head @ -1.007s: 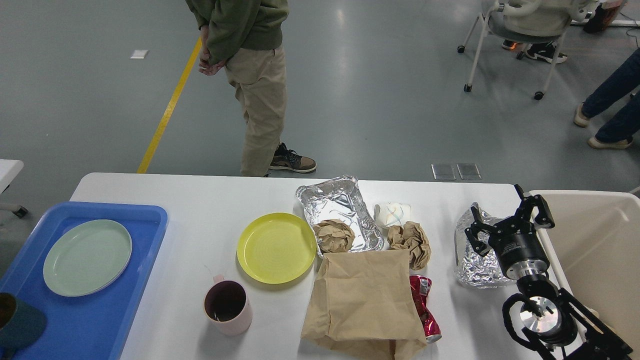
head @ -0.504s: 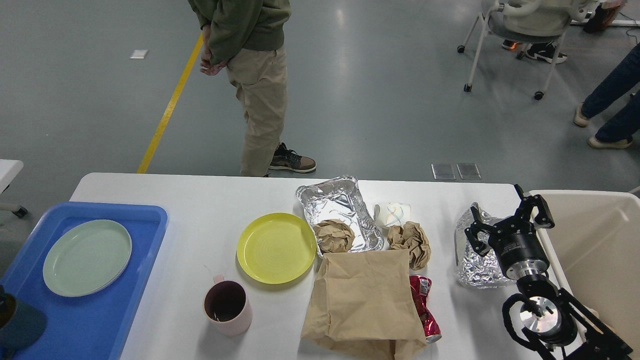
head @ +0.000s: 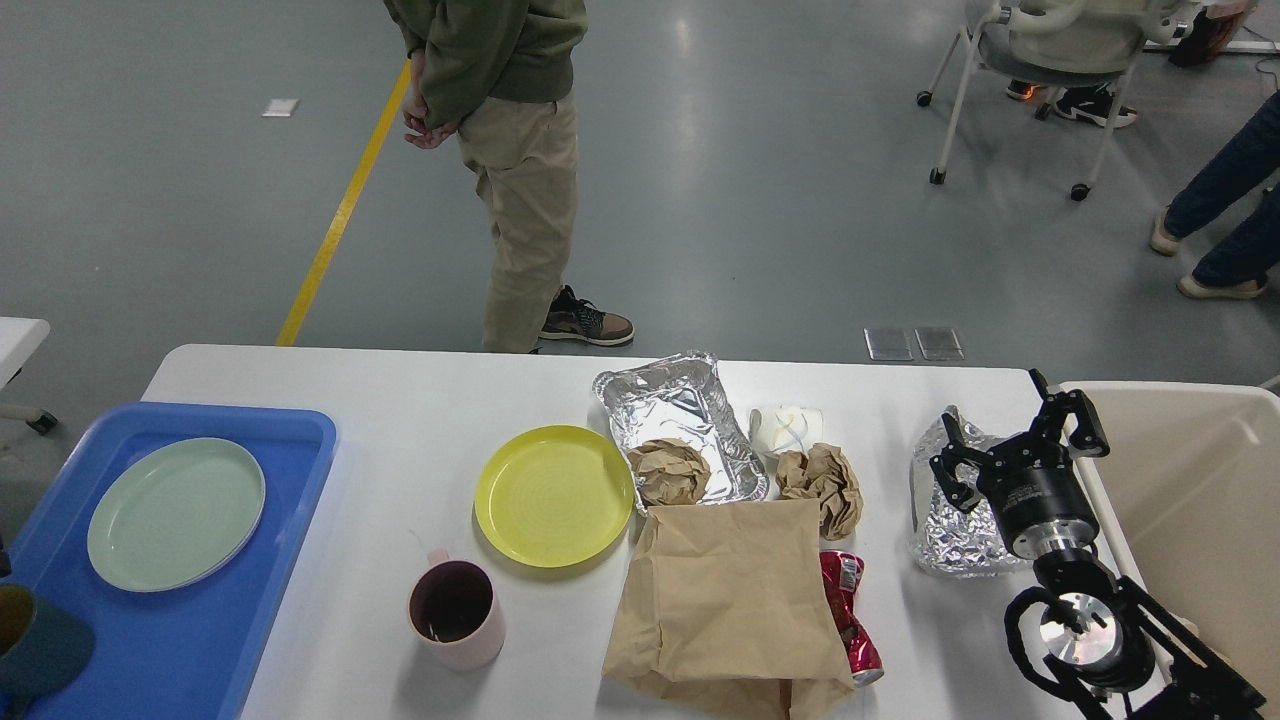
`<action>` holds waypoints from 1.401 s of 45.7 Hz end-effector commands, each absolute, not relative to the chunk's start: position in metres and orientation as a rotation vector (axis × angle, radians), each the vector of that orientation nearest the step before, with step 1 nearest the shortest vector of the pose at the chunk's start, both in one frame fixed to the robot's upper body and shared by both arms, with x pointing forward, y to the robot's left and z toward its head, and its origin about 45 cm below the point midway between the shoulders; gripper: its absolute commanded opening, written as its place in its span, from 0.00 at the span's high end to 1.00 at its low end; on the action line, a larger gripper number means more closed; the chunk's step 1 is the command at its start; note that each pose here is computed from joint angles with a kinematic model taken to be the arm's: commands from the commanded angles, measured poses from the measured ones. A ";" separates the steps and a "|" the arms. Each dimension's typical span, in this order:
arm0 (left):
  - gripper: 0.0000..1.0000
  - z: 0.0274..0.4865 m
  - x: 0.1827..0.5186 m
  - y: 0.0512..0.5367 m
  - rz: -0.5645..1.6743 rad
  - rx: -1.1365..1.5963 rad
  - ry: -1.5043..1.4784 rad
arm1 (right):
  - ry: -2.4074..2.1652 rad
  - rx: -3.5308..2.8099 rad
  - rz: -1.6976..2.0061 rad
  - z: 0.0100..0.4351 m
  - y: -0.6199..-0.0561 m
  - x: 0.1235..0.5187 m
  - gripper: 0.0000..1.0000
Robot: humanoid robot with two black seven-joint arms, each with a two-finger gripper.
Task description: Tidy desktop
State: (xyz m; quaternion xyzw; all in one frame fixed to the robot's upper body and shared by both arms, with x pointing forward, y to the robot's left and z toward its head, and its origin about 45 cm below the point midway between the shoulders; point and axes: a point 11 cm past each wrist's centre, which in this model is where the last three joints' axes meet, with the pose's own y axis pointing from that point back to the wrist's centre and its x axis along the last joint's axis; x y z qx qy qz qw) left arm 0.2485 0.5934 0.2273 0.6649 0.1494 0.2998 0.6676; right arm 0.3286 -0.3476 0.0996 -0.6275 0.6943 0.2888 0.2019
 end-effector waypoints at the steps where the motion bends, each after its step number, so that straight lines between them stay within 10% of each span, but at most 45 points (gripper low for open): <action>1: 0.05 0.263 0.267 0.568 0.656 1.481 0.307 | 1.939 -1.754 0.807 0.099 -0.347 0.328 0.00; 20: 0.04 0.407 0.350 0.374 0.348 1.490 0.061 | 1.939 -1.752 0.806 0.100 -0.348 0.329 0.00; 35: 0.04 0.446 0.321 0.223 0.193 1.355 -0.068 | 1.939 -1.752 0.806 0.100 -0.348 0.329 0.00; 64: 0.04 0.448 0.295 0.211 0.305 1.426 -0.037 | 1.941 -1.751 0.807 0.099 -0.348 0.328 0.00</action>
